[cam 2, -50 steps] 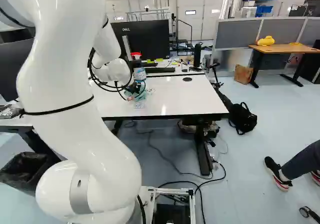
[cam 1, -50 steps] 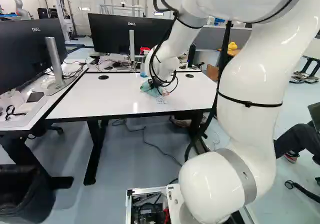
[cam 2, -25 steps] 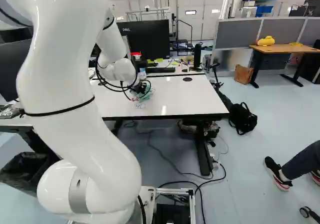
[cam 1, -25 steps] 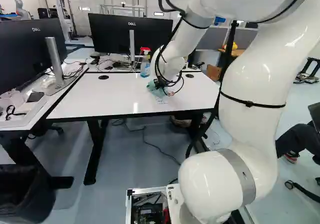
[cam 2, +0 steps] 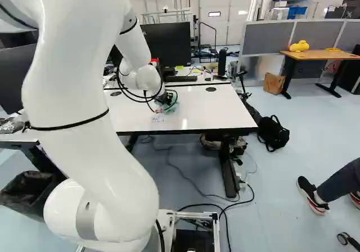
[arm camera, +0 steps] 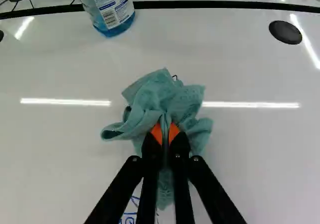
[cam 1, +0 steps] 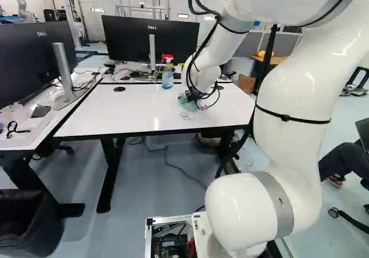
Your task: Clean the table with the green towel
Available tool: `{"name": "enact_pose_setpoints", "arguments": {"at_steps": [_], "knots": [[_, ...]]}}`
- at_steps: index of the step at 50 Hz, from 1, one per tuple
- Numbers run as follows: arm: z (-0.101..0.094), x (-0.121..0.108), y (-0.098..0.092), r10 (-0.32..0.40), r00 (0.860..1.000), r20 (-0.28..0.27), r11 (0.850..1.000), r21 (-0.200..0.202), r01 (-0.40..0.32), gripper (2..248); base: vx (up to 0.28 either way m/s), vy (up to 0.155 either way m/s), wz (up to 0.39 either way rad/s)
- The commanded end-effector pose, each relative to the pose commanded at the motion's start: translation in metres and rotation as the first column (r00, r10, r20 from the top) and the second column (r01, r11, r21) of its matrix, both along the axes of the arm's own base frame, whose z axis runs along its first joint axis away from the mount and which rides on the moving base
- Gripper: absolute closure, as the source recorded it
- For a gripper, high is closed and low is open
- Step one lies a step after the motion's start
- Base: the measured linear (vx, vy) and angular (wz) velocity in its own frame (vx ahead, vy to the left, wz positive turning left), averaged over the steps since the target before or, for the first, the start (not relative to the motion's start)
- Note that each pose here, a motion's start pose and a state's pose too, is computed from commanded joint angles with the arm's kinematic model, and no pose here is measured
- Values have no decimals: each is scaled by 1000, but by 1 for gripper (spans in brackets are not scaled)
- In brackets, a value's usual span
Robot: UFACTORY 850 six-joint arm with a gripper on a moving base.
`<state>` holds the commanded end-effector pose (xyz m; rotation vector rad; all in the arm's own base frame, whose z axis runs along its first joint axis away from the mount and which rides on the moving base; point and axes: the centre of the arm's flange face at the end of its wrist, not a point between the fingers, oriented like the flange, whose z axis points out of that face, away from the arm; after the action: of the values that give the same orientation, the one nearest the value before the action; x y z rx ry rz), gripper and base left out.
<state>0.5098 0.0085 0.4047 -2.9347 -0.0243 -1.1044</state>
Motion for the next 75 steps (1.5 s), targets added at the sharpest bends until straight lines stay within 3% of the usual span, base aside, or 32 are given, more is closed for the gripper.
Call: {"name": "enact_pose_setpoints", "arguments": {"at_steps": [20, 34, 55, 75], "knots": [[-1, 27, -27, -52, 999, 12, 999, 0, 52, 215, 0, 0, 0], [-3, 53, -30, -54, 998, 25, 999, 0, 54, 215, 0, 0, 0], [-5, 84, -8, -16, 999, 44, 1000, 1, 16, 215, 0, 0, 0], [-5, 81, 26, 41, 998, 42, 999, 1, -41, 215, 0, 0, 0]]}}
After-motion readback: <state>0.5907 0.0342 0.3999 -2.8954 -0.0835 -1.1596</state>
